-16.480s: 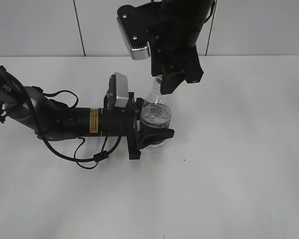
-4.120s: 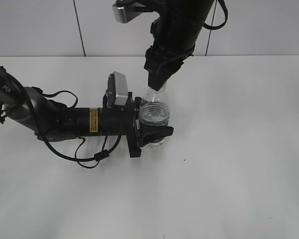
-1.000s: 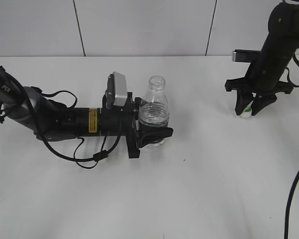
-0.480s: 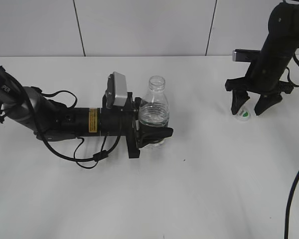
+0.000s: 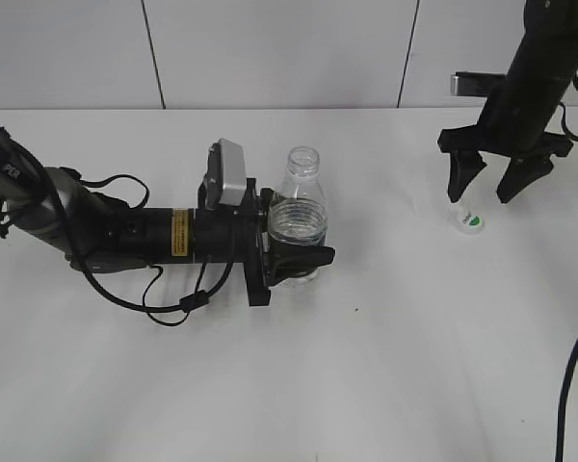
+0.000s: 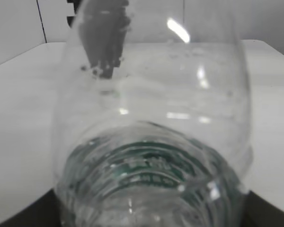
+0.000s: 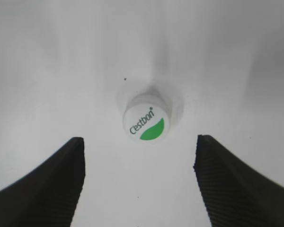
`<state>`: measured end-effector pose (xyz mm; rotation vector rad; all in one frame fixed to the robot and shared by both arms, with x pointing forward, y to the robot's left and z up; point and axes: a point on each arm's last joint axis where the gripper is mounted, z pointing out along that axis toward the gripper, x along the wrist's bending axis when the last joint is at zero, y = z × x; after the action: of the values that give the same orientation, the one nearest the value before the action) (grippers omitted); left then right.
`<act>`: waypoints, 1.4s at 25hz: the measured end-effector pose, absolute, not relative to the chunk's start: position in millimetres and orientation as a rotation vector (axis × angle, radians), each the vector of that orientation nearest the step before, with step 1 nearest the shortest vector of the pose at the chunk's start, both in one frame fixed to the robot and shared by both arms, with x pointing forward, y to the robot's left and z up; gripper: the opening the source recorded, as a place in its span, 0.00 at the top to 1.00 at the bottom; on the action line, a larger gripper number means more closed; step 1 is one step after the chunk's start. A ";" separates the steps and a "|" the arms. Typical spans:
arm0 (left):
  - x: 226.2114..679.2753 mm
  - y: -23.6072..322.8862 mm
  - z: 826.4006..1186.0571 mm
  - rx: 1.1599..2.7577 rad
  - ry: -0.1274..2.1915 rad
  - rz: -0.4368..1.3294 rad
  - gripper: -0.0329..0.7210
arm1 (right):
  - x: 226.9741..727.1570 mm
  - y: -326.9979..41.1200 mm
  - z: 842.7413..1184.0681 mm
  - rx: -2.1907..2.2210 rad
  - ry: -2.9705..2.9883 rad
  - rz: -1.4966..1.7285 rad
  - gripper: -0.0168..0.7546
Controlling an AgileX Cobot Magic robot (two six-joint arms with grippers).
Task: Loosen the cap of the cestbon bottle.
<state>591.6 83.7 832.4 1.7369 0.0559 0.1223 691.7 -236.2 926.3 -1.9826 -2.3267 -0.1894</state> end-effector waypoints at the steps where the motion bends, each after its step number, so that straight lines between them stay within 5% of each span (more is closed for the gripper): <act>1: 591.6 83.7 832.4 1.737 0.056 0.122 0.43 | 692.9 -236.0 930.6 -1.977 -2.331 -0.191 0.27; 8: 593.0 83.8 832.8 1.728 0.116 0.095 0.42 | 697.9 -235.3 942.8 -1.978 -2.347 -0.218 0.26; 16: 598.0 84.4 834.5 1.703 0.192 0.111 0.25 | 697.7 -235.2 943.0 -1.976 -2.345 -0.216 0.26; 35: 597.4 93.2 848.2 1.723 0.213 0.009 0.24 | 697.7 -235.4 943.1 -1.975 -2.349 -0.214 0.26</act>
<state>597.4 93.2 848.2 1.7234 0.2134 0.0090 697.7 -235.4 943.1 -1.9753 -2.3487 -0.2137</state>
